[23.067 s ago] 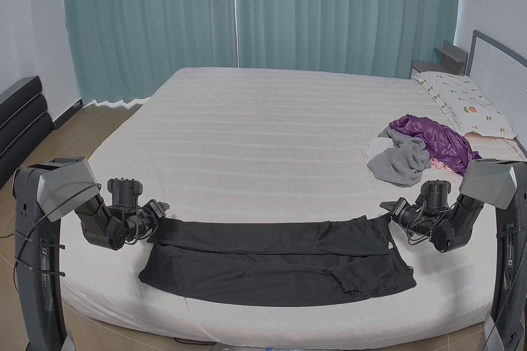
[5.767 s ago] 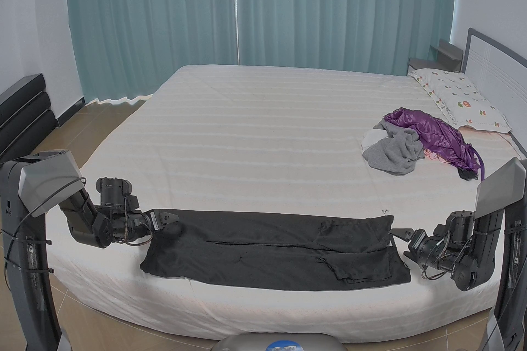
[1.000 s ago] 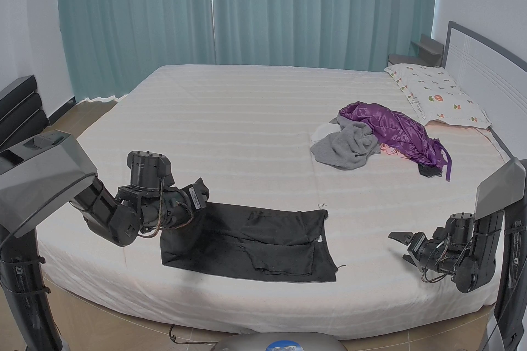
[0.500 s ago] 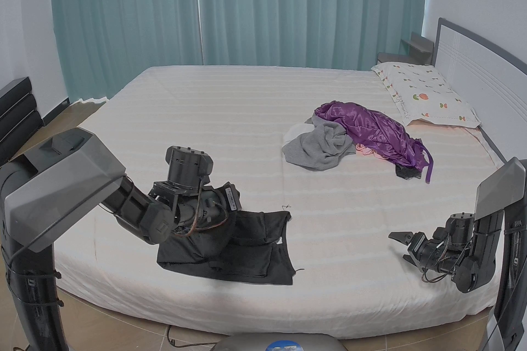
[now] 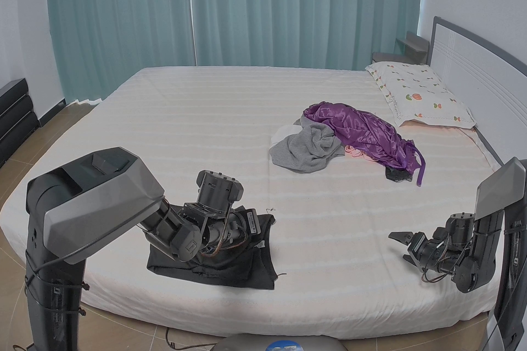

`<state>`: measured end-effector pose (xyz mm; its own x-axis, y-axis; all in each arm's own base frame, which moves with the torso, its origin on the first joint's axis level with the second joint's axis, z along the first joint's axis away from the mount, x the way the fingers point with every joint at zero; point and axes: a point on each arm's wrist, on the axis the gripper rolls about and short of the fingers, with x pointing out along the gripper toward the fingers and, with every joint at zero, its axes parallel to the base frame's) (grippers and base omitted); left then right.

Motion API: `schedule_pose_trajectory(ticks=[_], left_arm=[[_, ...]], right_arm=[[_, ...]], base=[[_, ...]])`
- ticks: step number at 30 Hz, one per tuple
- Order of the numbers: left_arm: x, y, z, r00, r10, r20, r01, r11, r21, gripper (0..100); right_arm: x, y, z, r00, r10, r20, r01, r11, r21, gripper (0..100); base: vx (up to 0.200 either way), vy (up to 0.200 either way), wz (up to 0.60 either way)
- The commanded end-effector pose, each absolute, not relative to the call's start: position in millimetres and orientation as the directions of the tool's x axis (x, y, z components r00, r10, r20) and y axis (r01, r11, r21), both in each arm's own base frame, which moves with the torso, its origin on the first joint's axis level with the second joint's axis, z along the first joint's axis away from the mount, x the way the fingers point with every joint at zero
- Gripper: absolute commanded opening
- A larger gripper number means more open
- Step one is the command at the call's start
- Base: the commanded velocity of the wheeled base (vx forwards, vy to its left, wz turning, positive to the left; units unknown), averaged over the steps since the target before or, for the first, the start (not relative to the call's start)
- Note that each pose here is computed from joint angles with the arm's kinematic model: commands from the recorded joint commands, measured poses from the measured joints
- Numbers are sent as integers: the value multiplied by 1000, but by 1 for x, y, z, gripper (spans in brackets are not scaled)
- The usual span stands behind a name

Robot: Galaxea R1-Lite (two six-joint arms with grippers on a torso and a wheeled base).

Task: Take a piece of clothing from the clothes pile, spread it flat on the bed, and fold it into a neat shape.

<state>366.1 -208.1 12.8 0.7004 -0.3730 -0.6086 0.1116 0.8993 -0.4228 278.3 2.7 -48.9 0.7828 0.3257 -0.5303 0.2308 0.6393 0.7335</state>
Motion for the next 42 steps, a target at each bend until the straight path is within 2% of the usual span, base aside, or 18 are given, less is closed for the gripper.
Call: schedule_pose_trajectory(ticks=[1, 5, 8, 12, 17, 22, 27, 28, 34, 42], left_arm=[[365, -212, -1, 691, -352, -631, 98, 911, -401, 100], [362, -210, 1, 703, -331, -629, 77, 915, -396, 100], [357, -201, 22, 731, -337, -593, 34, 887, -461, 100], [346, -179, 51, 765, -353, -538, -22, 821, -570, 100], [340, -141, 65, 794, -364, -487, -79, 733, -676, 100], [342, -104, 55, 781, -353, -514, -184, 657, -731, 100], [343, -91, 52, 773, -360, -523, -217, 624, -750, 100], [343, -80, 36, 742, -363, -564, -271, 607, -747, 100], [329, -64, 22, 734, -336, -590, -319, 596, -737, 100], [329, -58, 9, 735, -323, -596, -334, 592, -734, 100]], right_arm=[[279, 3, -48, 790, 325, -520, 222, 639, 736, 100], [279, 3, -48, 790, 325, -520, 222, 639, 736, 100], [279, 3, -48, 790, 325, -520, 222, 639, 736, 100], [279, 2, -48, 790, 324, -520, 222, 640, 736, 100], [279, 2, -48, 790, 324, -520, 222, 640, 736, 100], [279, 2, -48, 790, 324, -520, 222, 640, 736, 100], [279, 2, -48, 792, 321, -520, 223, 640, 735, 100], [275, 2, -44, 792, 317, -522, 235, 630, 740, 100], [272, 6, -36, 795, 326, -512, 251, 591, 766, 100], [269, 12, -33, 789, 340, -512, 237, 600, 764, 100]], base=[[0, 0, 0], [0, 0, 0], [0, 0, 0], [0, 0, 0], [0, 0, 0], [0, 0, 0], [0, 200, 0], [0, 200, 0], [0, 200, 0], [0, 200, 0]])
